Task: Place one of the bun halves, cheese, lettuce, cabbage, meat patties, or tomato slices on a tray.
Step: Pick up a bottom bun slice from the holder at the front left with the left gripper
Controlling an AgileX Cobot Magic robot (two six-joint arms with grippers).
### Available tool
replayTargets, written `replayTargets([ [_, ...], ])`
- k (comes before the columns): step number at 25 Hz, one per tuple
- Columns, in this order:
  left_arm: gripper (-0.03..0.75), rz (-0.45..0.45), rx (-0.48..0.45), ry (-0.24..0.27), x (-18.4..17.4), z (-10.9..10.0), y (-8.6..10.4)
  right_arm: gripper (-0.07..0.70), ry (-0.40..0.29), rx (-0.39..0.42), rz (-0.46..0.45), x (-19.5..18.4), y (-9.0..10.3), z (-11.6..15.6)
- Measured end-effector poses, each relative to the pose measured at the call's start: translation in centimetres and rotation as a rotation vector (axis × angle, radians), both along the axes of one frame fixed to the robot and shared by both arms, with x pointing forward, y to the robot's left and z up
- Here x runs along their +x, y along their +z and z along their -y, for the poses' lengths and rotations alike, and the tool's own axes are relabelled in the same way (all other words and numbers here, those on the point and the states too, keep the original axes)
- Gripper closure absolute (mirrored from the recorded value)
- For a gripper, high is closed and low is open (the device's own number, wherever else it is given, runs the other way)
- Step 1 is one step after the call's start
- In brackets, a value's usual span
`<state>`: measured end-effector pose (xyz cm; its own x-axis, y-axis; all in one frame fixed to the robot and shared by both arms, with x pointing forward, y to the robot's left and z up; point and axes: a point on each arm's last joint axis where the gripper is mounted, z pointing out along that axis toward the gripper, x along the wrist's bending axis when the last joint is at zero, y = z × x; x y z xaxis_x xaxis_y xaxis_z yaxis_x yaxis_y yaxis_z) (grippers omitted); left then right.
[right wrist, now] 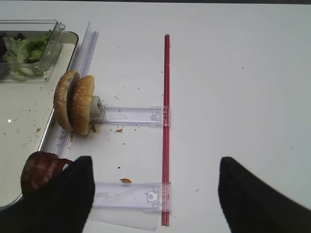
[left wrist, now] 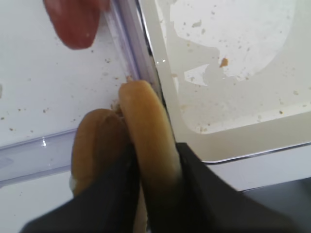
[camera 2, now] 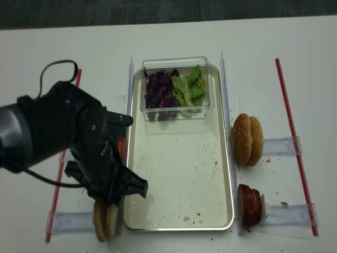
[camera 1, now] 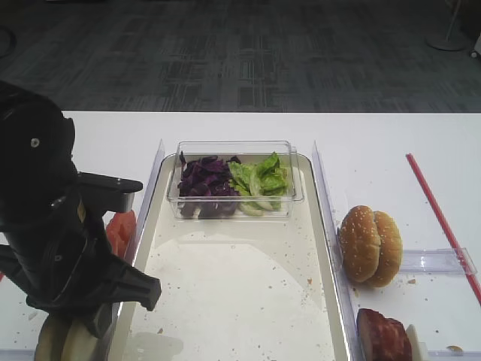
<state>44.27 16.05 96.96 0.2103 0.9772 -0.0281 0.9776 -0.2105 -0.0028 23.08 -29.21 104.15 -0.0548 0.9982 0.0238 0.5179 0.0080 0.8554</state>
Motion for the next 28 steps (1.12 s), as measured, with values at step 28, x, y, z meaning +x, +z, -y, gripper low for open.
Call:
replayTargets([
  [28,0.63,-0.007,0.008,-0.002,0.6,0.4,1.6,0.079,0.0,0.0,0.0,0.0,0.0,0.0],
])
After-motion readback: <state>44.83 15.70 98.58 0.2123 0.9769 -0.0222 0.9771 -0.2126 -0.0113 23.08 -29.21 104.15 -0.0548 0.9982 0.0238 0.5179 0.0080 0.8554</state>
